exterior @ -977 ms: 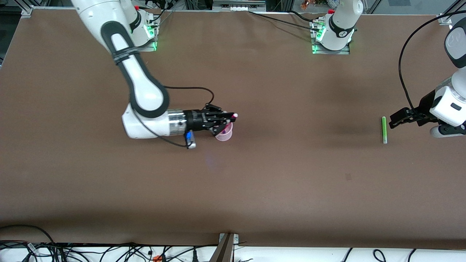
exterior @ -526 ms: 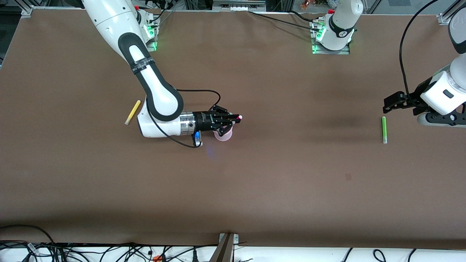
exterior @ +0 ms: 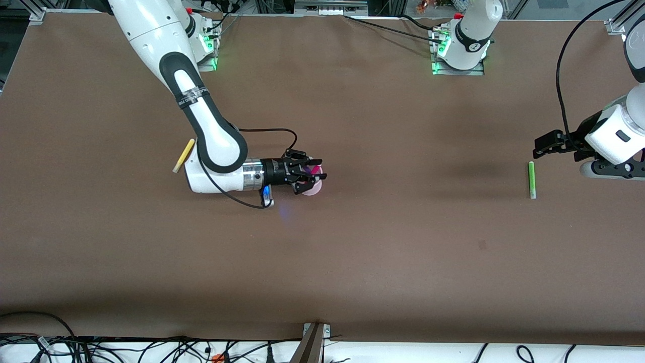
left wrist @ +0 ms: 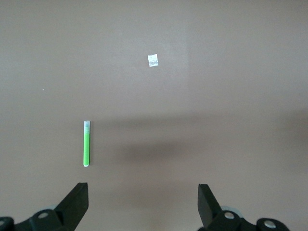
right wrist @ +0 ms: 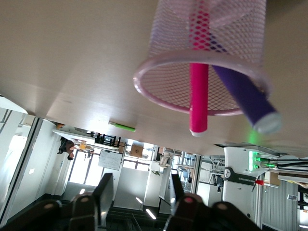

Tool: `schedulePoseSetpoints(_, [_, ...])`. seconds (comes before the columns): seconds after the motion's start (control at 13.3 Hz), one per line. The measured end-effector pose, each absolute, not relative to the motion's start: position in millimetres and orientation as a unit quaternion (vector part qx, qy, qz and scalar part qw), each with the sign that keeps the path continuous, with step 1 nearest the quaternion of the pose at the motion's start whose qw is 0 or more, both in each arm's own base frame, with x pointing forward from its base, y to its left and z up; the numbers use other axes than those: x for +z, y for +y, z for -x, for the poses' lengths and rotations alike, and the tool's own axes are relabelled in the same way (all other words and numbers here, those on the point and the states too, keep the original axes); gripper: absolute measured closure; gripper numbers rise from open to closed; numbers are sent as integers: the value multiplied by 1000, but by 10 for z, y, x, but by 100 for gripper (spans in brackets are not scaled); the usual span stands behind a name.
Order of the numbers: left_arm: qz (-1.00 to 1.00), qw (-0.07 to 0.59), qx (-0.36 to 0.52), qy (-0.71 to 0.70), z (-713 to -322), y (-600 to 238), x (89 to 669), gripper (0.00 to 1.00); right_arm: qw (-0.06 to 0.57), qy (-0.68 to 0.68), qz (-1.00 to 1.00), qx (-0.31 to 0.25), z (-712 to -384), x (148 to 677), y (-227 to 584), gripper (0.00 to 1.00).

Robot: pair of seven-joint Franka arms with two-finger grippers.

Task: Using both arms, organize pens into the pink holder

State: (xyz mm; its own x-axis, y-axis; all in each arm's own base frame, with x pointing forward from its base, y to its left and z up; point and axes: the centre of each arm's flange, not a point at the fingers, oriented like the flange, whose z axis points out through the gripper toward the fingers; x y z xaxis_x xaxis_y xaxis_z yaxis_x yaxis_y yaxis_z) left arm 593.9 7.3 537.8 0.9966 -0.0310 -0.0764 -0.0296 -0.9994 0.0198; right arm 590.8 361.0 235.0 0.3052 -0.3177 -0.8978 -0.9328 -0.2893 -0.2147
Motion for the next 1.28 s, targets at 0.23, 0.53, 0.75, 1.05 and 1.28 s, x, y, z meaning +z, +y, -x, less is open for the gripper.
schedulePoseSetpoints(0.23, [-999,10,-42,-16,-5930,72,5371,0,373,418,764,320,-6211,3043,3295,26])
schedulePoseSetpoints(0.53, [-999,10,-45,-20,-5925,37,5367,0,309,327,866,217,-6402,4305,2609,12])
schedulePoseSetpoints(0.75, [-999,11,-48,-22,-5925,14,5350,0,232,219,942,101,-6331,4983,2082,0])
schedulePoseSetpoints(1.05, [-999,11,-49,-23,-5925,9,5347,0,86,80,992,37,-6003,5673,1355,0])
schedulePoseSetpoints(1.28, [-998,11,-52,-24,-5918,-3,5341,0,59,24,998,22,-5826,5994,818,0])
